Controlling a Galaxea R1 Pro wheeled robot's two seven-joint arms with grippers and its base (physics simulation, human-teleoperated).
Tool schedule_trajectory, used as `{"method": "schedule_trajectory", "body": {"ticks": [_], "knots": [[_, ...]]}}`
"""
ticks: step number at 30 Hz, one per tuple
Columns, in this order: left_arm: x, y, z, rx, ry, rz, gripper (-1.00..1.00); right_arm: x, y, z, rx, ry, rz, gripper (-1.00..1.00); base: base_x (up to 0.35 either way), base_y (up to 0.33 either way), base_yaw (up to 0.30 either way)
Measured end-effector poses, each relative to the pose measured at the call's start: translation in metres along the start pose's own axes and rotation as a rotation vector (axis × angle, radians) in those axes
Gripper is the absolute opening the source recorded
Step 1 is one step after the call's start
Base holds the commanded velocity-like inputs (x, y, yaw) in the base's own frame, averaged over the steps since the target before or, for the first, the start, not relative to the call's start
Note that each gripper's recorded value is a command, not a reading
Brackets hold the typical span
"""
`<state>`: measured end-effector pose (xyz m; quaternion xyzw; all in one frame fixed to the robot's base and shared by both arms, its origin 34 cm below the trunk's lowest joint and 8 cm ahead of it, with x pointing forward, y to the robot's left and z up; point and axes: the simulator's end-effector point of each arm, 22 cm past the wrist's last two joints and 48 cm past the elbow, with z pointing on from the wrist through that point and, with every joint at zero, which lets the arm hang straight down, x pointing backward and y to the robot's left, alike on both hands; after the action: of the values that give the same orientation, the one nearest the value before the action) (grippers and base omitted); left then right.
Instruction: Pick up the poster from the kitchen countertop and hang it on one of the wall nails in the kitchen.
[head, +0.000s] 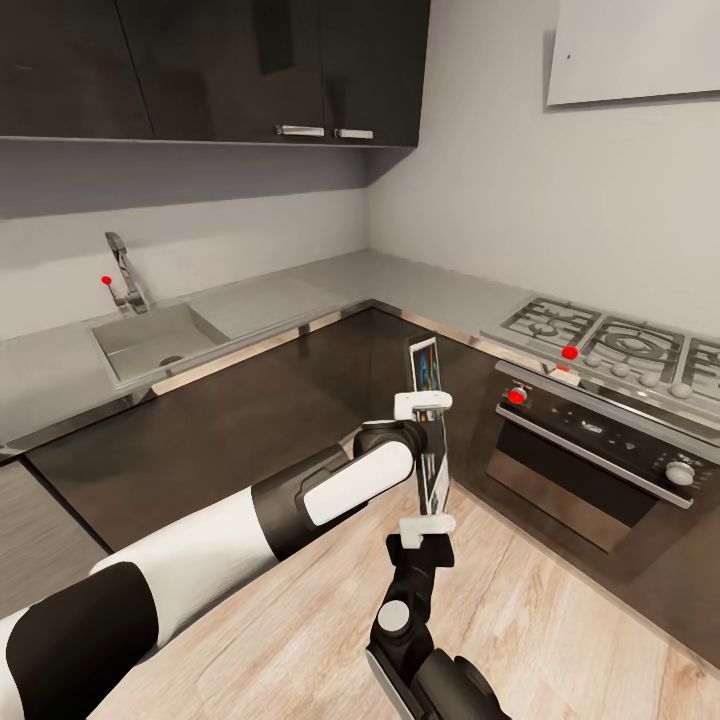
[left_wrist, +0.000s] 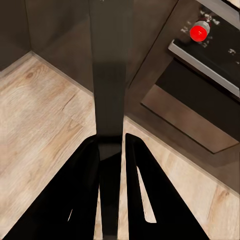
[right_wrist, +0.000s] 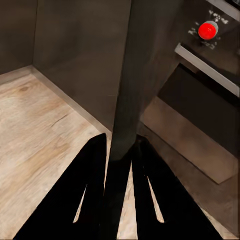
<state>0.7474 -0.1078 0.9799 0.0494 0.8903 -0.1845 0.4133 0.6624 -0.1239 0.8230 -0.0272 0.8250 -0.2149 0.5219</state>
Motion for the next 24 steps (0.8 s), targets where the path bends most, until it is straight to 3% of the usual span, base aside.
{"method": "schedule_trajectory", "body": {"ticks": [11,12,24], "knots": [[0.0005,0.002,0.0006,-0.007,0.002,-0.001,-1.0,0.0003,-0.0001,0.0001,0.0,0.0,0.001,-1.0,0.0,0.0,0.0],[0.0004,0.0017,0.0005,-0.006,0.001,0.0,1.0,0.0003,-0.0002,0.0002,0.0,0.0,0.001,-1.0,0.0,0.0,0.0],[-0.0011,-0.0042,-0.001,0.015,-0.004,-0.006,1.0,-0.0001,0.0017,-0.0002,-0.007,-0.002,0.013,-1.0,0.0,0.0,0.0]]}}
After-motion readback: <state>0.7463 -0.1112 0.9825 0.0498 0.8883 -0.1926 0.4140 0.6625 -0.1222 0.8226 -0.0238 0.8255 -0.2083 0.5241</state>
